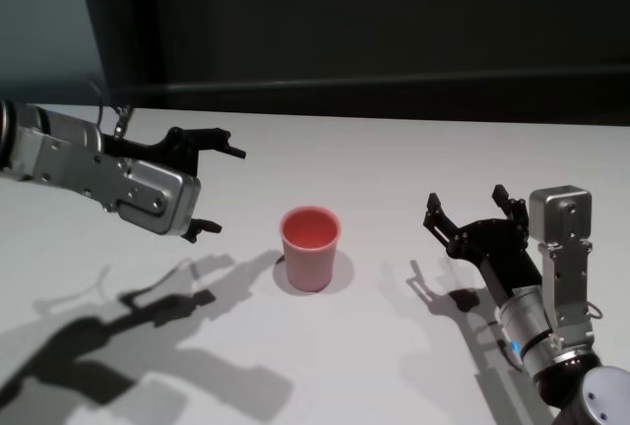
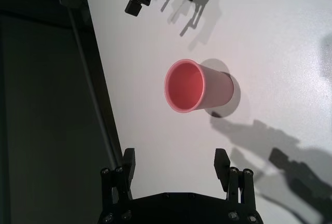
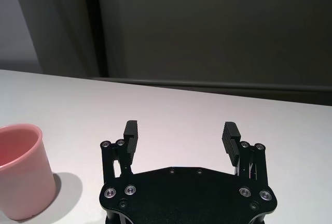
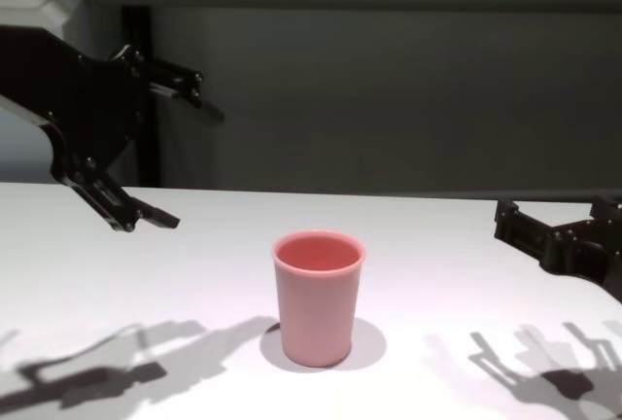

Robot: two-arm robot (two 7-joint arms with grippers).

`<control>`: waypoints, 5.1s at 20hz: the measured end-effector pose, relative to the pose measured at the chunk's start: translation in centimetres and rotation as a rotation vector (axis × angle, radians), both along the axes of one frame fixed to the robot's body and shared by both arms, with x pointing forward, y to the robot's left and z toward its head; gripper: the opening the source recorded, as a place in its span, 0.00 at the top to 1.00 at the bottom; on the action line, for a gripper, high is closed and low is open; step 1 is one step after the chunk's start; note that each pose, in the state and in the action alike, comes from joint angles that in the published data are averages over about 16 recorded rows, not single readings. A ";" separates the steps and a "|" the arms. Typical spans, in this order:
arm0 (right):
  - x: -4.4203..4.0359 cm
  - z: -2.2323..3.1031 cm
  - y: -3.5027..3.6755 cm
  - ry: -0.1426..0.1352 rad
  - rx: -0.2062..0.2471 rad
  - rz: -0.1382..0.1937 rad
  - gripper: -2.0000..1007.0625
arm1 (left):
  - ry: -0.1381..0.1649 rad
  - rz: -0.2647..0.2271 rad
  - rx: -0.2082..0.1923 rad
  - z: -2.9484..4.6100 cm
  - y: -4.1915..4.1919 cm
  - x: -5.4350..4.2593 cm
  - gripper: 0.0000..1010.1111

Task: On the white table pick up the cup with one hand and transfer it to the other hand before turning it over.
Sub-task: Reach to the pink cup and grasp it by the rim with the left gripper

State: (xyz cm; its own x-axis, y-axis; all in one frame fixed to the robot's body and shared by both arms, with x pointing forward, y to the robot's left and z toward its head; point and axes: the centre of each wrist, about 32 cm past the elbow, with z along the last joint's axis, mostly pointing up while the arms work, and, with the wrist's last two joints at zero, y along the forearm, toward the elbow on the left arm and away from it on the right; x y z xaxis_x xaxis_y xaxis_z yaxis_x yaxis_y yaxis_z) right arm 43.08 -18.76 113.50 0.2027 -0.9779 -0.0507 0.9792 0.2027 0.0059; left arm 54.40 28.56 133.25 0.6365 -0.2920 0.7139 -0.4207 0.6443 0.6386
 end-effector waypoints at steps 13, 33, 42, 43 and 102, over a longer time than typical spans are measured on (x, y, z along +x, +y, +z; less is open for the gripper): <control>0.00 0.00 0.00 0.000 0.000 0.000 0.01 | 0.001 -0.181 0.158 0.56 -3.61 1.76 0.01; 0.00 0.00 0.00 0.000 0.000 0.000 0.00 | -0.033 -0.395 0.359 -0.35 -8.94 3.76 0.01; 0.00 0.00 0.00 0.000 0.000 0.000 0.00 | -0.030 -0.408 0.389 -0.87 -9.84 4.58 0.01; 0.00 0.00 0.00 0.000 0.000 0.000 0.01 | -0.029 -0.408 0.392 -0.94 -9.92 4.65 0.01; 0.00 0.00 0.00 0.000 0.000 0.000 0.00 | 0.006 -0.425 0.476 -2.72 -11.68 6.47 0.01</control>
